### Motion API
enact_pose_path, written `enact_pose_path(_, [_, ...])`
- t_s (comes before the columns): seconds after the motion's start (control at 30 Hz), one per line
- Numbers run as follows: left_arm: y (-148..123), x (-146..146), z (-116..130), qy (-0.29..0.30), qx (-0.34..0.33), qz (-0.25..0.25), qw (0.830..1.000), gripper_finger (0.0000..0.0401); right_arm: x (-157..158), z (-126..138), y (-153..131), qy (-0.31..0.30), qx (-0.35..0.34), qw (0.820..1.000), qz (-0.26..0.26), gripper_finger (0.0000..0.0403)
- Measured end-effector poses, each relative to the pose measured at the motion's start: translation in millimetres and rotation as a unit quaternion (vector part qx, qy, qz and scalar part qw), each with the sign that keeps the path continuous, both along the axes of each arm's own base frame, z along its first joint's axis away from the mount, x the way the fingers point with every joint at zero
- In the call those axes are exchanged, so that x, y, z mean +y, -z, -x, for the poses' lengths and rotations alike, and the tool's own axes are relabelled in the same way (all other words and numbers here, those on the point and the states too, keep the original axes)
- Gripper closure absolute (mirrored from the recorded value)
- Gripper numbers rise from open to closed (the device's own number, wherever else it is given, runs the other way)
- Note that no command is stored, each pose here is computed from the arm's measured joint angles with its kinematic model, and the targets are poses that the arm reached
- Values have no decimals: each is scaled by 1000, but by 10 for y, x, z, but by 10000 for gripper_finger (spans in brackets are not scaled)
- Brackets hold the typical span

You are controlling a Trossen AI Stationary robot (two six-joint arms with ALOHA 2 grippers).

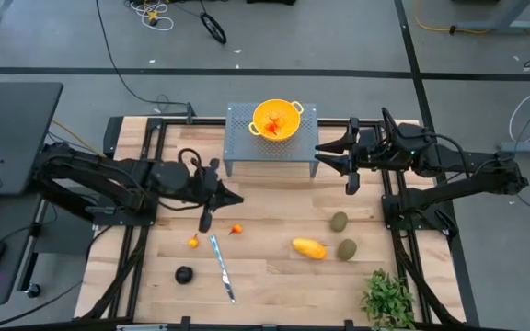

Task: Pick & Place Fruit
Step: Put the pear into the yellow colander bowl on the shelf

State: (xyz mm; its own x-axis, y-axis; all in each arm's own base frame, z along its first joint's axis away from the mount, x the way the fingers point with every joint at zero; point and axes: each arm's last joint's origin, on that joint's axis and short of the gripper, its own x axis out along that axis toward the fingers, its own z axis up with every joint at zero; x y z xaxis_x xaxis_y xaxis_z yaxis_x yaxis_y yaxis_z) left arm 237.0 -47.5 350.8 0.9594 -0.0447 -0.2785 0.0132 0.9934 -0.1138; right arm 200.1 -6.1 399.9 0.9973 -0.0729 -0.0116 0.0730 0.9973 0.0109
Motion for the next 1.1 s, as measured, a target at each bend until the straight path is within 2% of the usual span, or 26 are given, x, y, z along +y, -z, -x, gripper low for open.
enact_pose_path(0.23, [15, -64, 27, 11, 10, 1, 1000, 399, 19, -1, -6, -31, -3, 1000, 0, 293])
enact_pose_path(0.33, [101, -98, 34, 26, 52, 1, 998, 399, 19, -1, -6, -31, -3, 1000, 0, 293])
enact_pose_path(0.43, [246, -133, 68, 36, 124, 10, 992, 400, 12, -1, -1, -18, 0, 1000, 0, 293])
enact_pose_path(0.6, [382, -233, 69, 46, 180, 13, 982, 400, 3, -1, 9, -3, 4, 1000, -5, 293])
enact_pose_path(1.1, [675, -530, -109, 76, 230, 10, 970, 401, 1, 5, 95, 0, 49, 999, -3, 294])
